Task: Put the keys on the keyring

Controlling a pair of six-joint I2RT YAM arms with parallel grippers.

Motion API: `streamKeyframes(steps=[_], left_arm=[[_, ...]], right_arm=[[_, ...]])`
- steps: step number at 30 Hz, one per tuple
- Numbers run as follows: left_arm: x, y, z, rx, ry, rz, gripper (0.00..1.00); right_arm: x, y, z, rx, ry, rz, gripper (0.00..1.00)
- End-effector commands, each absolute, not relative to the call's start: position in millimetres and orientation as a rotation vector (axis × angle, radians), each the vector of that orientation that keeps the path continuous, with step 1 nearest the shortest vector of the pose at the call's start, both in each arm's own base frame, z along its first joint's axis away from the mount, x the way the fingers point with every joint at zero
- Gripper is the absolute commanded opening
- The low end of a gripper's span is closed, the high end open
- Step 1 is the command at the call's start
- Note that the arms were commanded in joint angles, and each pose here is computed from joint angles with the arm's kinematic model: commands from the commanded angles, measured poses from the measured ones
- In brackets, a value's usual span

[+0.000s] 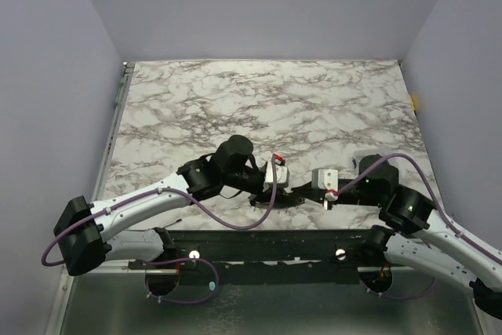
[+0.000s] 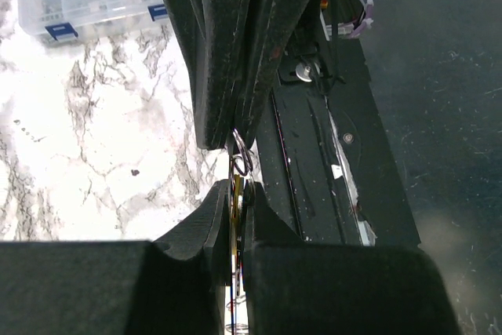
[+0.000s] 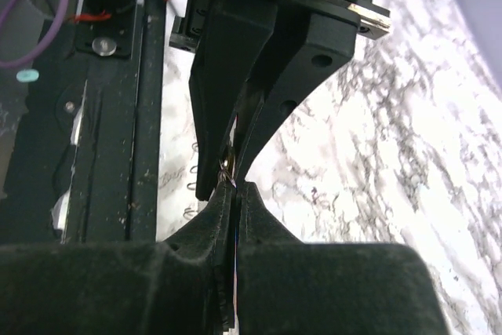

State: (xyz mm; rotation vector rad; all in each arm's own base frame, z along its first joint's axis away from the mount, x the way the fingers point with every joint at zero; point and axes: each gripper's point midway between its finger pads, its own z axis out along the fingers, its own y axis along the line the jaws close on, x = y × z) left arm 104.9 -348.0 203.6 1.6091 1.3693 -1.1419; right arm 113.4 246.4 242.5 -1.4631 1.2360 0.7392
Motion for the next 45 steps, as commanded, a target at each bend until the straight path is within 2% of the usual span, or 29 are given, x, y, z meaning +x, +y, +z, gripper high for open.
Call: streamKeyframes(steps=[1, 13, 25, 32, 38, 42, 45], left_arm=[[106, -349, 252, 1.559, 1.214, -1.129, 0.00], [110, -339, 307, 1.412, 1.066, -1.144, 0.00], [126, -335, 309, 1.346, 1.075, -1.098, 0.00], [133, -334, 307, 1.328, 1.090, -1.070, 0.00], [141, -331, 303, 1.306, 1.111, -1.021, 0.00], [143, -332, 298, 1.310, 1.127, -1.016, 0.00], [145, -332, 294, 1.313, 1.141, -1.006, 0.00]], right_arm=[[117, 251, 264, -1.296, 1.170, 0.785, 0.01], [127, 263, 287, -1.003, 1.062, 0.913, 0.01], [112, 288, 271, -1.028, 1.076, 1.130, 0.01], [123, 283, 271, -0.984, 1.113, 1.069, 0.01], [127, 272, 272, -0.971, 1.159, 1.005, 0.18], [127, 265, 277, -1.001, 1.172, 0.956, 0.36], [133, 257, 288, -0.989, 1.180, 0.891, 0.43]])
